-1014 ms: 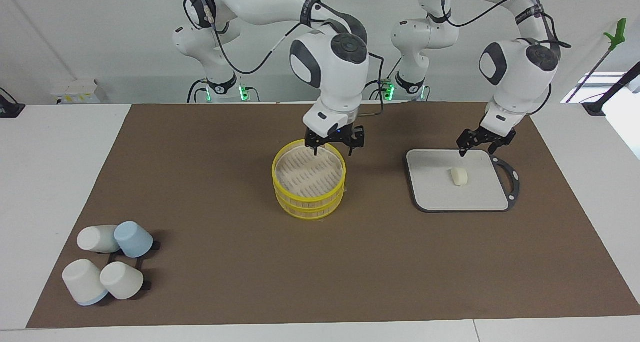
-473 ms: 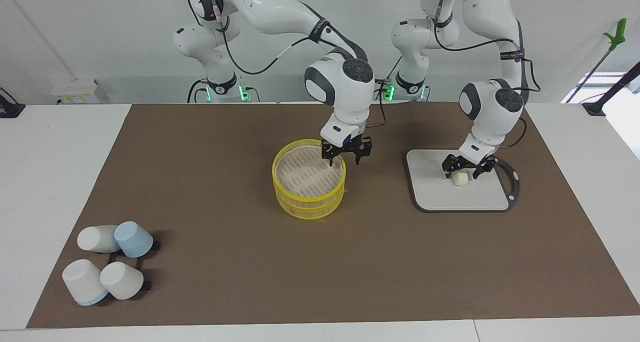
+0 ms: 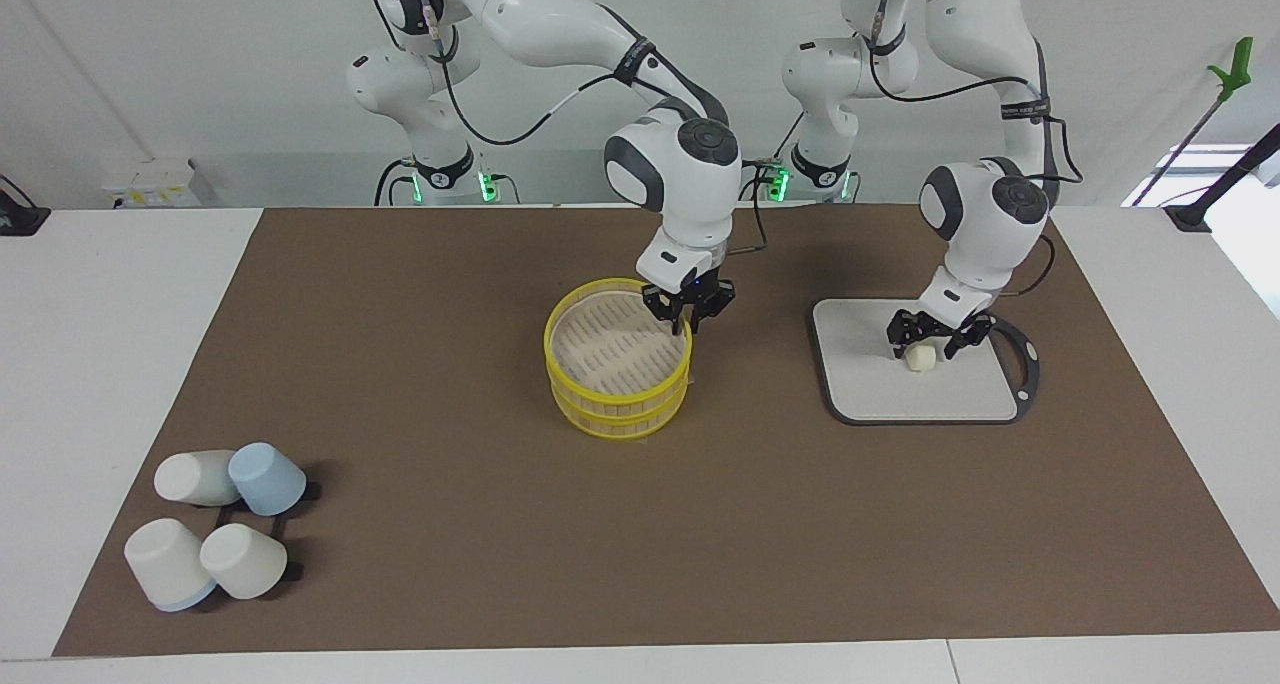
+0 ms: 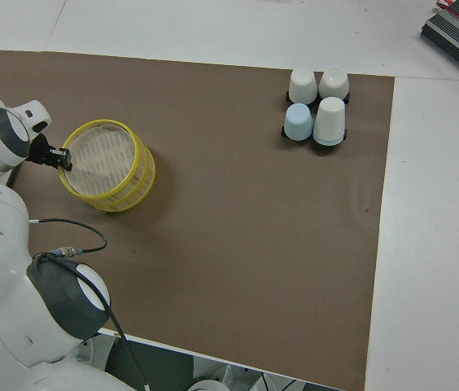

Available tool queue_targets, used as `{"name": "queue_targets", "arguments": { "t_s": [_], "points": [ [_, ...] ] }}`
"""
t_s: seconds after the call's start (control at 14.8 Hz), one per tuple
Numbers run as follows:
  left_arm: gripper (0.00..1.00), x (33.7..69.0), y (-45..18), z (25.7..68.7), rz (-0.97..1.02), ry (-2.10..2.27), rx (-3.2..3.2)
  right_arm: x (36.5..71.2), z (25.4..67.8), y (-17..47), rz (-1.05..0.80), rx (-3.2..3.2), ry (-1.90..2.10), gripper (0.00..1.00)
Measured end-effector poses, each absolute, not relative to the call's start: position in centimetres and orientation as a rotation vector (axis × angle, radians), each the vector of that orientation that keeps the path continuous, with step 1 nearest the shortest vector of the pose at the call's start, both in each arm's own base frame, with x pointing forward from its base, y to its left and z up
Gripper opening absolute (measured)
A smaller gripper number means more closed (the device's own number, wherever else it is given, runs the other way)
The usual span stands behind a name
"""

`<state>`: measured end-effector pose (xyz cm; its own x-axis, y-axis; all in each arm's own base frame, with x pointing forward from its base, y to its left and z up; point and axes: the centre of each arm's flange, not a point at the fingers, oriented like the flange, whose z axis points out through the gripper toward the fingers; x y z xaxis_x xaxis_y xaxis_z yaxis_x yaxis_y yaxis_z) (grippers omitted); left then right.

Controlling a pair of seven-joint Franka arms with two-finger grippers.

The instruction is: Place bun in steamer

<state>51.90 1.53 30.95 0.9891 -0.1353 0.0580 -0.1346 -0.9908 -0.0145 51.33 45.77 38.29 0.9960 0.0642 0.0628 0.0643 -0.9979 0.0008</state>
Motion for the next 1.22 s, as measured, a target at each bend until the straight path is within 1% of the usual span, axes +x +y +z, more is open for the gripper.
{"name": "queue_targets", "arguments": {
  "t_s": [0.07, 0.14, 0.27, 0.41, 0.47, 0.54, 0.68, 0.81, 0.95, 1.08, 1.22],
  "points": [
    [0.33, 52.1, 1.5, 31.2, -0.087, 0.212, -3.123, 51.3, 38.3, 45.7, -0.1, -3.137, -0.101, 0.11],
    [0.27, 52.3, 1.5, 31.5, -0.085, 0.21, -3.123, 51.4, 38.5, 45.7, -0.099, -3.137, -0.099, 0.11],
    [0.27, 52.6, 1.6, 32.1, -0.068, 0.207, -3.125, 51.8, 39.6, 45.2, -0.073, -3.156, -0.081, 0.11],
    [0.28, 53.3, 1.5, 33.3, -0.038, 0.189, -3.129, 52.8, 41.8, 43.8, -0.025, -3.188, -0.05, 0.09],
    [0.28, 53.9, 1.4, 34.3, -0.024, 0.161, -3.133, 53.6, 42.9, 42.6, 0.003, -3.204, -0.046, 0.09],
    [0.3, 54.5, 1.0, 35.6, -0.009, 0.121, -3.136, 54.5, 44.0, 40.9, 0.038, -3.222, -0.049, 0.09],
    [0.3, 56.1, -1.8, 39.3, 0.017, -0.008, -3.144, 56.9, 46.1, 36.5, 0.096, -3.24, -0.063, 0.09],
    [0.31, 57.9, -9.2, 43.7, -0.011, -0.213, -3.152, 58.9, 48.6, 30.5, 0.17, -3.249, -0.102, 0.09],
    [0.31, 58.0, -18.9, 46.3, -0.06, -0.353, -3.166, 60.1, 50.7, 23.9, 0.25, -3.243, -0.152, 0.09],
    [0.31, 56.2, -27.8, 46.7, -0.077, -0.41, -3.197, 61.0, 52.0, 18.2, 0.309, -3.225, -0.206, 0.09],
    [0.32, 54.0, -33.9, 45.7, -0.108, -0.423, -3.234, 61.3, 52.0, 14.5, 0.351, -3.207, -0.251, 0.09]
  ]
}}
